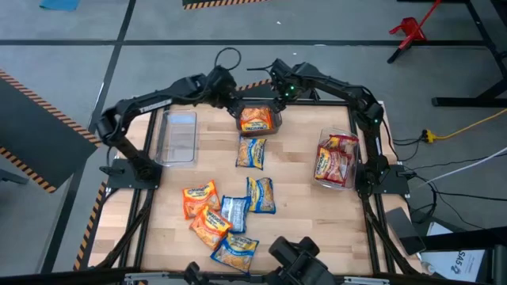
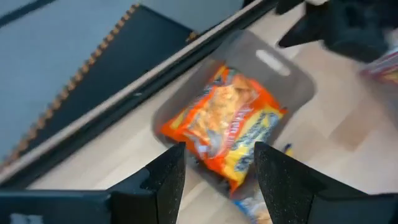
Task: Sort Maruchan noodles
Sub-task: Put the orange noodle pack into the black bin
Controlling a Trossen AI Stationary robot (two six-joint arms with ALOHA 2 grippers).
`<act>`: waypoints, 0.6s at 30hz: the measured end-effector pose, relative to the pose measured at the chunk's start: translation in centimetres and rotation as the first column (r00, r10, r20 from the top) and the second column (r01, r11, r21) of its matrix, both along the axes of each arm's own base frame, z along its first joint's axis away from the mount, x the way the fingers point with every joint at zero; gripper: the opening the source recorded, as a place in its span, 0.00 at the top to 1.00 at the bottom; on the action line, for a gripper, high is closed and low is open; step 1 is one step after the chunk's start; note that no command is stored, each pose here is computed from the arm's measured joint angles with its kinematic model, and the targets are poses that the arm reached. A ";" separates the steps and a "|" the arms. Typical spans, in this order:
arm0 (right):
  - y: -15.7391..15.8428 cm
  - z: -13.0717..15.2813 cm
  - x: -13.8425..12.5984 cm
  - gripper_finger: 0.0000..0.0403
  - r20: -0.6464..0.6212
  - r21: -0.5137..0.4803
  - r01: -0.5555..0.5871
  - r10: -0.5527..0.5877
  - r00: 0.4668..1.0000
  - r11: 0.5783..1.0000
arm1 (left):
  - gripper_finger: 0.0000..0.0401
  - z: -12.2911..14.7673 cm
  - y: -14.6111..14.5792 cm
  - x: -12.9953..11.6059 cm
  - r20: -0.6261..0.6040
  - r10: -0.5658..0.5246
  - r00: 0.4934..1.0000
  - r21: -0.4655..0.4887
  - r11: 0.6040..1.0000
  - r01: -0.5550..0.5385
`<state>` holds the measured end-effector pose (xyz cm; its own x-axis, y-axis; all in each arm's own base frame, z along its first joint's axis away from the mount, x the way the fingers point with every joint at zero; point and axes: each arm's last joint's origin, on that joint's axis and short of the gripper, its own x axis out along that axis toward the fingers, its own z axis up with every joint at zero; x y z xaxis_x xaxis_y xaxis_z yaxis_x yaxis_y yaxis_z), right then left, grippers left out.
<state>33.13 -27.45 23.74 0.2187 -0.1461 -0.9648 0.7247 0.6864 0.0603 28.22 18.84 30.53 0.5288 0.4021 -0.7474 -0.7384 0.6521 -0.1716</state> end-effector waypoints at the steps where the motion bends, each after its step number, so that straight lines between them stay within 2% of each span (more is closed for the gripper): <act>1: -0.1 -0.2 0.1 0.40 -0.004 -0.004 0.002 -0.002 1.000 1.000 | 0.54 -0.5 -0.2 -0.2 0.020 -0.003 1.000 -0.011 1.000 0.004; 6: -0.3 -1.2 0.3 0.40 -0.023 0.013 0.024 -0.024 0.999 1.000 | 0.54 -2.9 -1.0 -1.0 0.055 0.005 0.998 -0.069 0.998 -0.001; 9: -0.5 -1.7 0.4 0.40 -0.050 -0.003 0.032 -0.032 0.998 0.999 | 0.54 -4.3 -1.3 -1.3 0.028 0.017 0.999 -0.106 0.994 -0.014; 15: -0.8 -1.9 -0.3 0.40 -0.154 -0.079 0.082 -0.093 0.984 0.993 | 0.54 -5.1 -1.9 -1.2 0.015 0.014 1.000 -0.125 0.992 -0.012; 18: -0.9 -1.8 -1.0 0.40 -0.196 -0.082 0.098 -0.113 0.974 0.992 | 0.54 -5.1 -2.0 -1.1 0.022 0.009 1.000 -0.121 0.993 -0.007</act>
<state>32.16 -28.32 21.98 0.0018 -0.2276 -0.9738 0.7857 0.6027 -0.1393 27.12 16.87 25.44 0.5432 0.3139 -0.7787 -0.7385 0.6198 -0.2653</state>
